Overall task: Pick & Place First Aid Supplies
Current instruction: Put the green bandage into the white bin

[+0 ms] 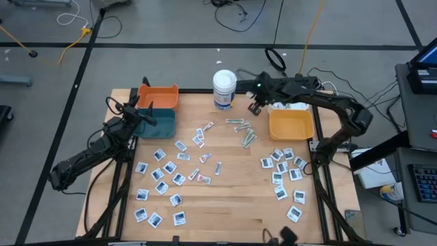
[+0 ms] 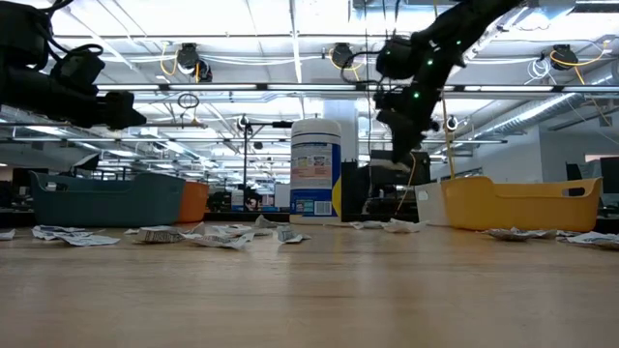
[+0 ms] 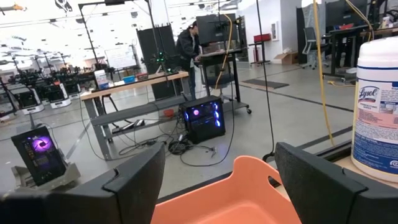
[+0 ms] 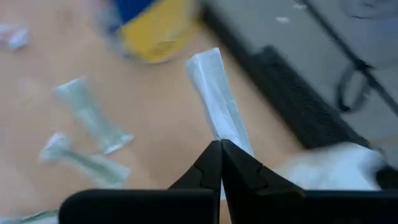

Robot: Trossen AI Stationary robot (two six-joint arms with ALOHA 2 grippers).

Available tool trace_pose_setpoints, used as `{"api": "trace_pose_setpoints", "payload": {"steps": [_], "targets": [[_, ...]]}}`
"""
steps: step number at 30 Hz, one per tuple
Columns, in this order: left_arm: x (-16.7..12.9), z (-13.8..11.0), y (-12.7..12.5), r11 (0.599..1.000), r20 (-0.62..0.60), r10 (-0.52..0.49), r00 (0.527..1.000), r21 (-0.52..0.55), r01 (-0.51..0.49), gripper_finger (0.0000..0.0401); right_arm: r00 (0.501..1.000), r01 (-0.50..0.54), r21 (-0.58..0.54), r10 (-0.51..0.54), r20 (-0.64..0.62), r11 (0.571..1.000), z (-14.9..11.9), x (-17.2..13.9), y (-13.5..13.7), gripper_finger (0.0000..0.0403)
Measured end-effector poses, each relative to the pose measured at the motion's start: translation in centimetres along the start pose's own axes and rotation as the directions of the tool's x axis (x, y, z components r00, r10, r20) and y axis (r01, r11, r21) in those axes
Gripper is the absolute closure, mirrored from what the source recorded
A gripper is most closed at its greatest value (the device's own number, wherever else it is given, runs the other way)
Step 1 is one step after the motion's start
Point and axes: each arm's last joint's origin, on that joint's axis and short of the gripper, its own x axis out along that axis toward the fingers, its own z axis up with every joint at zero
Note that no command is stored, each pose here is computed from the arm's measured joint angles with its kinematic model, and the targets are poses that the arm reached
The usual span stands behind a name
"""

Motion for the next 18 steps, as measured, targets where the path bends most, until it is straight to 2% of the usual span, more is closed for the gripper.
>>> {"api": "trace_pose_setpoints", "payload": {"steps": [4, 9, 15, 18], "targets": [[0.0, 0.0, 0.0, 1.0, 0.0, 0.0, 1.0, 0.0, 0.0, 0.0093, 0.991, 0.13, 0.139, -0.13, -0.01, 0.982, -1.1, -1.3, -1.6, 0.0403], [0.0, 0.0, 0.0, 1.0, 0.0, 0.001, 1.0, 0.0, -0.001, 0.0093, 0.961, 0.274, 0.318, -0.27, -0.058, 0.908, -2.7, -2.4, -3.8, 0.0403], [0.0, 0.0, 0.0, 1.0, 0.0, 0.0, 1.0, 0.0, 0.0, 0.0093, 0.934, 0.352, 0.471, -0.335, -0.124, 0.809, -5.1, -3.0, -6.0, 0.0403], [0.0, 0.0, 0.0, 1.0, 0.0, 0.0, 1.0, 0.0, 0.0, 0.0093, 0.927, 0.37, 0.502, -0.346, -0.145, 0.782, -6.2, -2.8, -6.7, 0.0403]]}}
